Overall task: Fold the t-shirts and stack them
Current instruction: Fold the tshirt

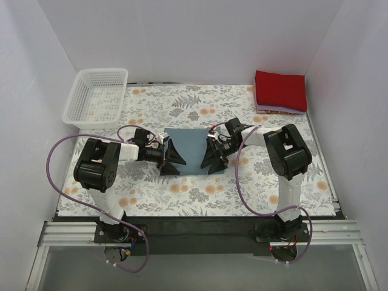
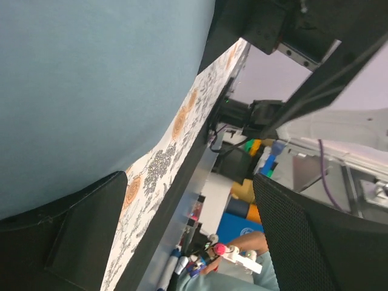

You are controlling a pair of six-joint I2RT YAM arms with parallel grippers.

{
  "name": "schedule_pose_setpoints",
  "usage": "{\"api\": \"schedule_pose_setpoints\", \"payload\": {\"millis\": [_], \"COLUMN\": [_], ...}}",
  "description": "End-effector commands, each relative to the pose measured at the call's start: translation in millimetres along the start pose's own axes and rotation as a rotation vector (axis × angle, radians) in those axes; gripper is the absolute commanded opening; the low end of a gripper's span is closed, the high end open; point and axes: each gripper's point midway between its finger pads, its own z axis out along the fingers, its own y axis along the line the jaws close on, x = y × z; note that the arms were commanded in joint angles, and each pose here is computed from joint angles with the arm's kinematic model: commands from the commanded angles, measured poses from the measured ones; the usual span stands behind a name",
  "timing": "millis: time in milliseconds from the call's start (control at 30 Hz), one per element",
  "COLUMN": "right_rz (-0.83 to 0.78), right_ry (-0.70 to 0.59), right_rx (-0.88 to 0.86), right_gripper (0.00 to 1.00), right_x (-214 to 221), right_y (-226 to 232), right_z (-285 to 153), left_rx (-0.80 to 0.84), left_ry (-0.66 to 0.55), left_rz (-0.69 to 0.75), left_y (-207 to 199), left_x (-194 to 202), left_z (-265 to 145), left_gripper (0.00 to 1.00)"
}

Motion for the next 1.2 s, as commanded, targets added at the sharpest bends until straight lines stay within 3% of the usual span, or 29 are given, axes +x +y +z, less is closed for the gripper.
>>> {"api": "schedule_pose_setpoints", "payload": {"millis": [0,133,267,400,533,767,867,1000,1167], "right_rz": [0.110,0.139,-0.002,-0.302,-0.408,-0.346,-0.300,-0.234,-0.209], "right_ry": [-0.076,-0.103,-0.115,-0.251,-0.337,-0.396,-0.423,-0.395,-0.408], "right_rx": [0.122,0.135,0.098,0.142,0.158,0.080,0.064,0.096,0.134], "right_gripper": [0.98,0.98,0.98,0.98,0.98,0.98,0.98,0.98,0.98], "right_x": [-1,7,2,-64,-124,-193,-211,-208,-211], "right_y": [-64,-74,-27,28,51,25,5,-39,-71], "right_z": [-18,-32,-55,-95,-118,-101,-92,-75,-79], "left_rx": [-0.107,-0.152,-0.089,-0.056,-0.027,-0.033,-0.046,-0.063,-0.065], "left_ry": [-0.086,-0.105,-0.108,-0.208,-0.304,-0.421,-0.443,-0.472,-0.491], "left_rz": [-0.113,-0.151,0.014,0.383,0.522,0.430,0.331,0.182,0.138], "left_y": [51,71,34,-29,-79,-75,-44,-1,16], "left_x": [-10,-7,-8,-35,-81,-174,-200,-212,-207], "left_z": [-15,-29,-47,-73,-77,-44,-31,-33,-49], "left_gripper": [0.86,0.86,0.86,0.87,0.87,0.87,0.87,0.87,0.87]}}
